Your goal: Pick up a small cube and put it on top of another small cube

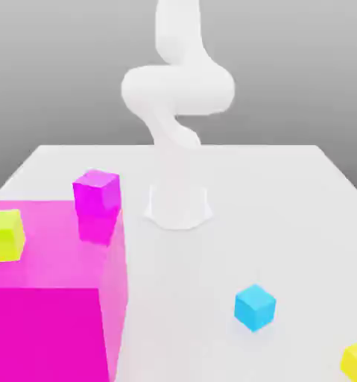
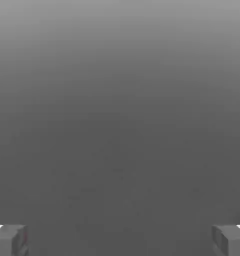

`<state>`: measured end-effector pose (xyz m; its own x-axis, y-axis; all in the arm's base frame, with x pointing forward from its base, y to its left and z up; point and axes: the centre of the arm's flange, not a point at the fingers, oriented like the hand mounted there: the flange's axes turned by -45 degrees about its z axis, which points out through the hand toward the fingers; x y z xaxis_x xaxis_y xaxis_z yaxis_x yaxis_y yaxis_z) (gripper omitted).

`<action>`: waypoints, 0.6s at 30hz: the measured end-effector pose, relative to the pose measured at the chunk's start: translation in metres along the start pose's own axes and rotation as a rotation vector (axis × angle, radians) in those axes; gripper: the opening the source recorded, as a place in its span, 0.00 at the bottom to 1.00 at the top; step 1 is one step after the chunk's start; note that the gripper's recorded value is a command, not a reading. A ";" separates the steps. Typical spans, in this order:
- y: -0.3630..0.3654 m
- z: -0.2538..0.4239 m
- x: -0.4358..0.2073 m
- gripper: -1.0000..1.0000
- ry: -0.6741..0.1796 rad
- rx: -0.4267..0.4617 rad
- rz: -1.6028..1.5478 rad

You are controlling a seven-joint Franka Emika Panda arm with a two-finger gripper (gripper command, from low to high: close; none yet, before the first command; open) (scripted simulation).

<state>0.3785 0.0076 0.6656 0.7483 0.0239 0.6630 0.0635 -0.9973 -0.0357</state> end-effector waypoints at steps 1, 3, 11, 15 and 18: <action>-0.003 0.024 -0.004 0.50 -0.033 0.027 -0.016; -0.012 0.068 -0.015 0.50 -0.097 0.074 -0.048; -0.066 0.217 -0.098 0.50 -0.343 0.196 -0.193; -0.091 0.272 -0.158 0.50 -0.462 0.219 -0.280; -0.106 0.304 -0.206 0.50 -0.545 0.219 -0.351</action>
<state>0.4181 0.1293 0.3053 0.8809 0.4318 0.1938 0.4523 -0.8886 -0.0762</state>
